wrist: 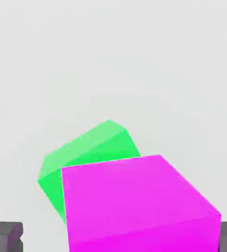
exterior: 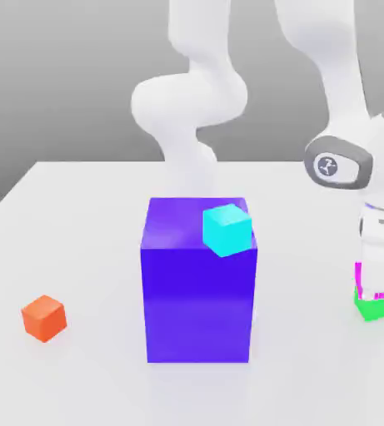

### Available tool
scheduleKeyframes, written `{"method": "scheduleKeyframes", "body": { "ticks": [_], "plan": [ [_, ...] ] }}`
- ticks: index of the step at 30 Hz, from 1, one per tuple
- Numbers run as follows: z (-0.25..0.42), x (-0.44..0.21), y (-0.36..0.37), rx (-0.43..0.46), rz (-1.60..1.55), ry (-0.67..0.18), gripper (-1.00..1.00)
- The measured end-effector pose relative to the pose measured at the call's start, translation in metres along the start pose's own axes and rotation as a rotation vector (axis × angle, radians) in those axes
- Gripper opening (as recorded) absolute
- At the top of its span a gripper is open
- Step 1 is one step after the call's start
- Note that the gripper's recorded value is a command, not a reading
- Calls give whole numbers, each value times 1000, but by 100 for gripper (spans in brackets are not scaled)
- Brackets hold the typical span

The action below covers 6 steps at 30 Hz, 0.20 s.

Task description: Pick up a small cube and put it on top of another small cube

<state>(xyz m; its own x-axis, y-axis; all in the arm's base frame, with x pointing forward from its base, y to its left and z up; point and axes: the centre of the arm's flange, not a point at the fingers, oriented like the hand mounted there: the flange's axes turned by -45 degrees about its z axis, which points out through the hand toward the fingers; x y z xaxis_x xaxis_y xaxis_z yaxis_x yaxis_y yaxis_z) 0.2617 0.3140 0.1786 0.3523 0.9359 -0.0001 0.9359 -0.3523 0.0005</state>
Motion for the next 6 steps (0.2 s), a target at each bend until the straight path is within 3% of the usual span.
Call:
{"method": "scheduleKeyframes", "body": {
  "ticks": [6],
  "plan": [
    [-50,1,-1,-2,-4,0,100]
  ]
}}
